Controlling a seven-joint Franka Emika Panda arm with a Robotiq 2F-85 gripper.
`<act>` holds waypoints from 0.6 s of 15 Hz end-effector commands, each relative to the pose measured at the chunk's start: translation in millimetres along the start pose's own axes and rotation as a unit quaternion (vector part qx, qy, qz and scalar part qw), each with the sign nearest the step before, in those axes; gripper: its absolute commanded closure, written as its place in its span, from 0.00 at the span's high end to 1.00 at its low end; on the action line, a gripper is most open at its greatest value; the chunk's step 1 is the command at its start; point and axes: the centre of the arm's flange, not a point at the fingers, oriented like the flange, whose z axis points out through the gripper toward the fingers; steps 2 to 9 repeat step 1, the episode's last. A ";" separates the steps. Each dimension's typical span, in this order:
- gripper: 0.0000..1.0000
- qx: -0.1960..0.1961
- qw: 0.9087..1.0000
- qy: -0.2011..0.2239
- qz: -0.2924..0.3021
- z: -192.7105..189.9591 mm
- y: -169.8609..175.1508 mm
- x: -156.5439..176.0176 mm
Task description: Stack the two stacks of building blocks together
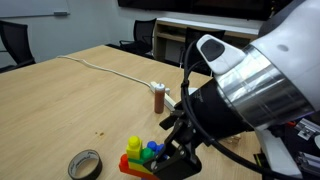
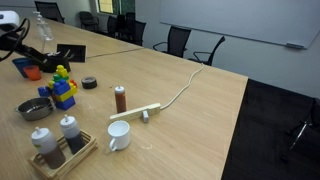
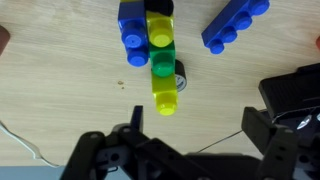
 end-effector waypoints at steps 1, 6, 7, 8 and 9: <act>1.00 0.000 1.000 0.000 0.000 0.0 0.0 0.0; 1.00 0.000 1.000 0.000 0.000 0.0 0.0 0.0; 1.00 0.000 1.000 0.000 0.000 0.0 0.0 0.0; 1.00 0.000 1.000 0.000 0.000 0.0 0.0 0.0; 1.00 0.000 1.000 0.000 0.000 0.0 0.0 0.0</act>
